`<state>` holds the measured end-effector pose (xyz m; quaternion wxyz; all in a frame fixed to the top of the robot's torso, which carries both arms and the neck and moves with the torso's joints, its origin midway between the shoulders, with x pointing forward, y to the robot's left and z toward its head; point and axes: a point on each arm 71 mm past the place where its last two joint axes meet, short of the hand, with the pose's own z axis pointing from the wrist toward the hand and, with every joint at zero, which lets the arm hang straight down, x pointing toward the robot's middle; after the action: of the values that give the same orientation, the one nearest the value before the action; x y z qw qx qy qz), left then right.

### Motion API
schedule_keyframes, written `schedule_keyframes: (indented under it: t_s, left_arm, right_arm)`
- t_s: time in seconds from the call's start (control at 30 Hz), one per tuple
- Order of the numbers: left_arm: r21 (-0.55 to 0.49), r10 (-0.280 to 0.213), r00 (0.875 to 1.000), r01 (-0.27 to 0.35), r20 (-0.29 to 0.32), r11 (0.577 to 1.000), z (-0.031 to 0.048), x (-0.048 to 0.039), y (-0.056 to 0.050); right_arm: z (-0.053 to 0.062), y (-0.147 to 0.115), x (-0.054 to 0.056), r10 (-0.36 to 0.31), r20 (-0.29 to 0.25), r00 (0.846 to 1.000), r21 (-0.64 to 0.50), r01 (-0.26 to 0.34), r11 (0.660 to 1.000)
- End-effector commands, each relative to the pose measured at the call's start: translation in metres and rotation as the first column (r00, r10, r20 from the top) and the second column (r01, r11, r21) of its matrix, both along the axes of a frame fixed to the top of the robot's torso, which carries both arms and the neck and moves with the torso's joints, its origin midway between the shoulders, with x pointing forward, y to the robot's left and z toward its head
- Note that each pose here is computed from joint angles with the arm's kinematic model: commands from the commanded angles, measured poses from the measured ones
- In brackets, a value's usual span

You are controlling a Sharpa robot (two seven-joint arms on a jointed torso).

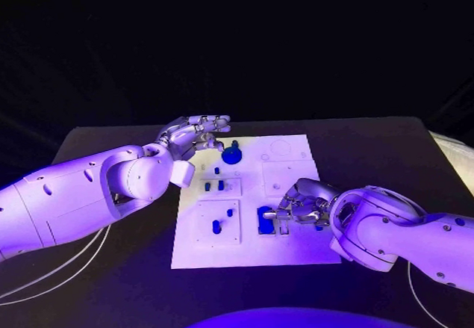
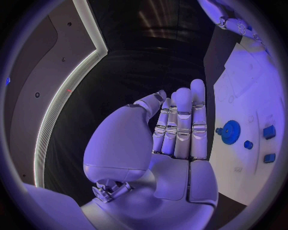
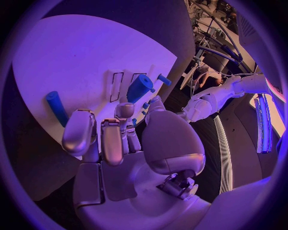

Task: Assemble the parts on the task board

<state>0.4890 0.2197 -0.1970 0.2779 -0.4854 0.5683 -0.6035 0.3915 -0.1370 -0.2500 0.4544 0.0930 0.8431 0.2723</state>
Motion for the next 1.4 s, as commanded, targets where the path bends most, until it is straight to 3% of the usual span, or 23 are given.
schedule_keyframes:
  t_s: [0.03,0.33,0.77,1.4]
  left_arm:
    - [-0.010,-0.020,1.000,0.020,0.008,1.000,0.0012,-0.0006,-0.003]
    - [-0.009,-0.019,1.000,0.019,0.007,1.000,0.0011,-0.0006,-0.002]
    - [-0.010,-0.022,1.000,0.022,0.006,1.000,0.0009,-0.0005,-0.002]
    - [-0.007,-0.019,1.000,0.019,0.003,1.000,0.0007,-0.0006,-0.001]
  right_arm:
    - [0.003,0.000,0.000,0.011,0.052,0.999,-0.020,-0.010,1.000]
    - [0.004,-0.001,-0.002,0.037,0.062,0.997,-0.025,-0.036,0.999]
    - [0.004,0.011,-0.009,0.139,0.053,0.989,-0.045,-0.137,0.990]
    - [0.005,0.010,-0.006,0.116,0.100,0.988,-0.059,-0.111,0.992]
